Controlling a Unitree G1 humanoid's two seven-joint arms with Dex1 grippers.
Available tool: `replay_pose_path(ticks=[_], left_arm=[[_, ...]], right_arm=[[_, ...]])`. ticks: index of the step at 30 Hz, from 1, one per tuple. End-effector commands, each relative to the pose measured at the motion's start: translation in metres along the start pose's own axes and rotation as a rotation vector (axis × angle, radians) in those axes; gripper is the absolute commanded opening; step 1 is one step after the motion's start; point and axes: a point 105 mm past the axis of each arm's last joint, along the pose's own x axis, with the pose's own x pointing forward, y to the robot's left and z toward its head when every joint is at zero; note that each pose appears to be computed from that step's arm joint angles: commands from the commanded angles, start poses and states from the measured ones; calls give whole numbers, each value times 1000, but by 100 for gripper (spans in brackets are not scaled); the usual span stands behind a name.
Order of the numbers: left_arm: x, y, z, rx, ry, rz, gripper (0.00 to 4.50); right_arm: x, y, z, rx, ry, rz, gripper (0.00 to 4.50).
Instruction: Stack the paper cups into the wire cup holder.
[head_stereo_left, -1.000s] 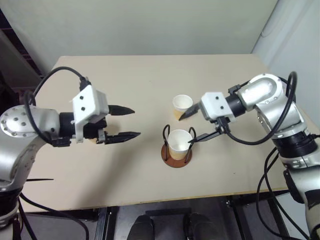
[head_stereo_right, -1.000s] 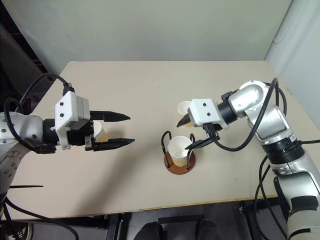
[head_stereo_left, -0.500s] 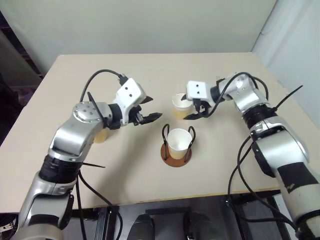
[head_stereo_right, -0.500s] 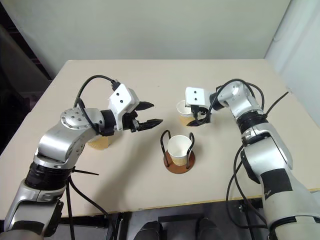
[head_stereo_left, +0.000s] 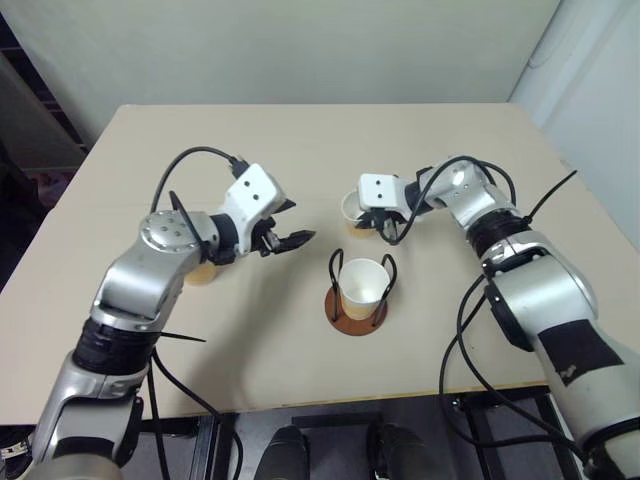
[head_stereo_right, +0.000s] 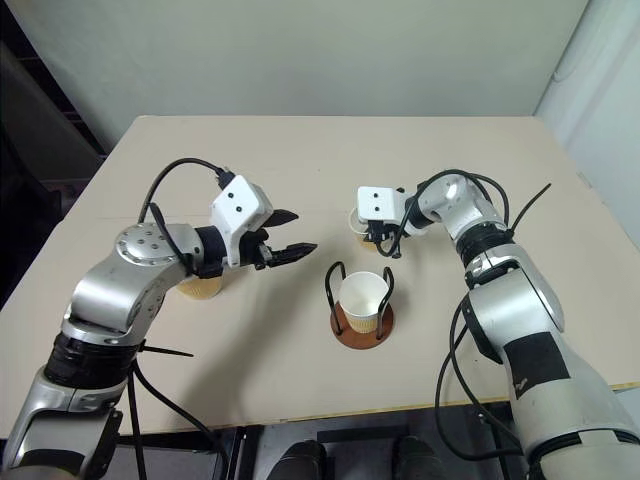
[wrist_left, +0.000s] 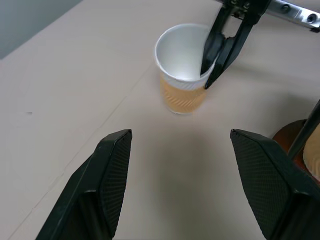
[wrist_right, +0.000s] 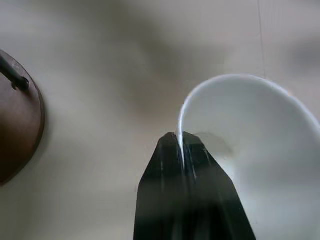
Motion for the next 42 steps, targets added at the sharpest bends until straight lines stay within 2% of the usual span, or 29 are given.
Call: replay_pose_path(ticks=[1,5,7,12,16,19,24,31,42], left_arm=[[-22,7,21,80,-62,-1,337],[-55,8,29,115,-69,-69,337],[-76,-6,33,135,-75,-178,337],[-104,-21,41,138,-89,-307,337],[-114,-25,33,121,-35,-369,337],[-115,-26,33,118,-33,-383,337],[-114,-26,29,115,-14,-377,337],[-112,-30,27,110,-8,-361,337],[-115,-31,21,99,12,-336,337]], right_arm=[[-34,-18,29,-78,-102,-22,2],[-84,-23,63,-147,-255,-5,2],[-115,-18,89,-158,-374,7,2],[-145,36,123,-166,-506,196,2],[-133,67,127,-172,-503,313,2],[-120,75,125,-171,-482,337,2],[-96,75,107,-179,-385,320,2],[-78,70,91,-195,-309,284,2],[-67,76,89,-247,-289,331,2]])
